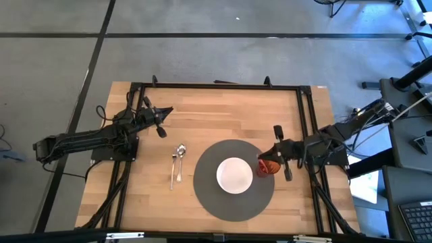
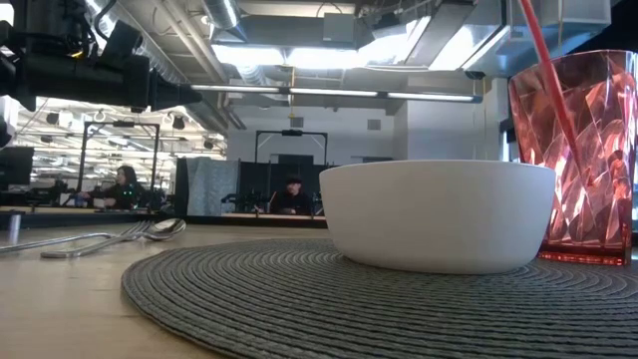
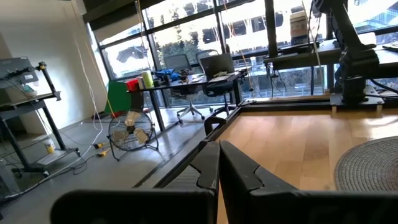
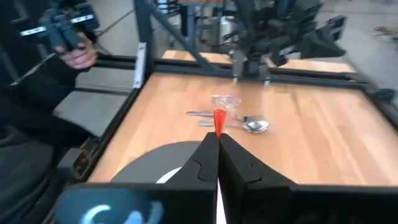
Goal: Pick & Place Utensil
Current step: Put the orange straw into the orange cup
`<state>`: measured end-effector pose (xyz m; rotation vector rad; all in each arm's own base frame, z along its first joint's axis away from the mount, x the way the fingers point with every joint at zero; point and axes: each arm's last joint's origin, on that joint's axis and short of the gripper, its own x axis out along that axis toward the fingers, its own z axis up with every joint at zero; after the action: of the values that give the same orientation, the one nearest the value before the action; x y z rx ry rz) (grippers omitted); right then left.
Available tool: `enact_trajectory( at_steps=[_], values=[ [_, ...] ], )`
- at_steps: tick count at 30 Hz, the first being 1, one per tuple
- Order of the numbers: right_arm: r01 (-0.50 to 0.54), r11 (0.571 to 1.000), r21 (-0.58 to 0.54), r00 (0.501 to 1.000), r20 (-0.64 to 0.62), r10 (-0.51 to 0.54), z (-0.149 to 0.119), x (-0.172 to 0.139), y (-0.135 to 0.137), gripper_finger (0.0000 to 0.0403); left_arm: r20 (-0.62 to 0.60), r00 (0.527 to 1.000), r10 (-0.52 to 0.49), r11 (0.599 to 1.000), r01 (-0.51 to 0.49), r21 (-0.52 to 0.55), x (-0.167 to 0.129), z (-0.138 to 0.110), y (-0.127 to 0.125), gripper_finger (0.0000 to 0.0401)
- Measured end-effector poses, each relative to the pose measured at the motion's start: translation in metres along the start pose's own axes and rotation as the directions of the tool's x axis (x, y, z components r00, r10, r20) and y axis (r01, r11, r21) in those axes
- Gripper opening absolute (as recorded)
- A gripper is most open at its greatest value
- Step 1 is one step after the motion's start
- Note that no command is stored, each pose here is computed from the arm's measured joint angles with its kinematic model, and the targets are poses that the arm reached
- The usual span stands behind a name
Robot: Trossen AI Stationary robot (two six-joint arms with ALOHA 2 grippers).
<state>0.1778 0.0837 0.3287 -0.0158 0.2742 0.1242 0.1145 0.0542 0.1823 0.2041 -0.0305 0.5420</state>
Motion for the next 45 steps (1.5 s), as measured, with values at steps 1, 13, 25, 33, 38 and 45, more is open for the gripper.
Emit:
enact_trajectory(
  at_steps=[1,13,25,33,38,45],
  values=[
    [0.021,1.0,0.001,1.0,0.003,-0.021,0.0,0.0,0.002,0.0,0.0,1.0,0.0,1.0,0.0,0.0,0.0,0.0,0.0,0.0003],
    [0.1,0.995,0.025,0.995,-0.008,-0.1,-0.006,-0.006,0.017,0.0,0.0,1.0,0.001,1.0,-0.001,0.0,0.0,0.0,0.0,0.0003],
    [0.178,0.983,0.039,0.984,-0.023,-0.178,-0.018,-0.011,0.028,0.0,0.0,1.0,0.001,1.0,-0.001,0.0,0.0,0.0,0.0,0.0003],
    [0.176,0.981,0.082,0.984,-0.006,-0.176,-0.033,-0.004,0.03,0.0,0.0,1.0,0.0,1.0,0.0,-0.001,0.0,0.0,0.0,0.0003],
    [0.192,0.978,0.08,0.981,-0.002,-0.193,-0.033,-0.004,0.029,0.0003,0.0,1.0,0.001,1.0,-0.001,-0.003,0.0,0.0,0.0,0.0003],
    [0.195,0.979,0.062,0.981,-0.018,-0.195,-0.035,-0.004,0.029,0.0017,-0.001,1.0,0.001,1.0,-0.001,-0.003,0.0,0.0,0.0,0.0003]
  ],
)
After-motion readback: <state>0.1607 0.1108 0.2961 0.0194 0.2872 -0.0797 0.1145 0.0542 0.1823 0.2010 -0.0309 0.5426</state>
